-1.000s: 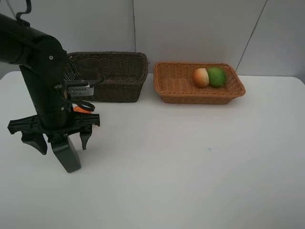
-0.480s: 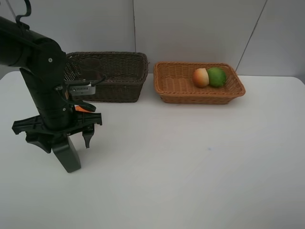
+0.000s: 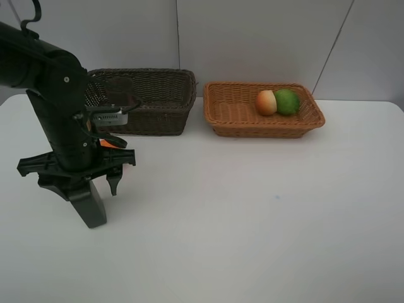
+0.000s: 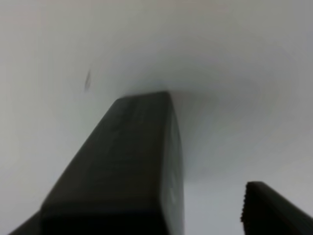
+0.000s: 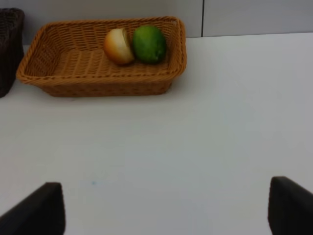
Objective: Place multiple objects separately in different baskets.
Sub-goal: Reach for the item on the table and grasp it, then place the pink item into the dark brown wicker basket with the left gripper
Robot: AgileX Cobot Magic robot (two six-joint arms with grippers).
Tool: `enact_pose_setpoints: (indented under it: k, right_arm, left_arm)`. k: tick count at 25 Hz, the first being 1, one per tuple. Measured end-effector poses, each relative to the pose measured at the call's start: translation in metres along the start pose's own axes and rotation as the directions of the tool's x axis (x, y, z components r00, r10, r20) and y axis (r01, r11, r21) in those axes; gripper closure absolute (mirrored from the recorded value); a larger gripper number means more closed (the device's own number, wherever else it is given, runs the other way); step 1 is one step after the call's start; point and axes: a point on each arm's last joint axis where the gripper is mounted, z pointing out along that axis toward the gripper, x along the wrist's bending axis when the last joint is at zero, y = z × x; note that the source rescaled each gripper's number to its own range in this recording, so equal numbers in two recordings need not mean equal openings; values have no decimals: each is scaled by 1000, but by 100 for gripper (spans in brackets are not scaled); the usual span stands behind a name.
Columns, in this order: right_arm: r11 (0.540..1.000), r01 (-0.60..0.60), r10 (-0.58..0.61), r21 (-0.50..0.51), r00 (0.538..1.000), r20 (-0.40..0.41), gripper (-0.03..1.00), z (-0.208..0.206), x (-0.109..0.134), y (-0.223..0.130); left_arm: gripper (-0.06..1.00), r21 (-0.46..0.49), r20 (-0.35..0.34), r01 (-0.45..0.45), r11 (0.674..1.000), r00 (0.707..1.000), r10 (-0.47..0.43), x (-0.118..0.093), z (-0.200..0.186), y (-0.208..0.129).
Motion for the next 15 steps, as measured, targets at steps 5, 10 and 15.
enact_pose_setpoints:
  k: [5,10,15]
  right_arm:
    - [1000,0,0,0,1000,0,7,0,0,0]
    - [1000,0,0,0,1000,0,7,0,0,0]
    - [1000,0,0,0,1000,0,7,0,0,0]
  left_arm:
    - [48,1,-14,-8,1000,1000,8,1,0,0]
    - [47,4,-15,-22,1000,1000,22,2,0,0]
    - [47,5,-15,-27,1000,1000,28,1,0,0]
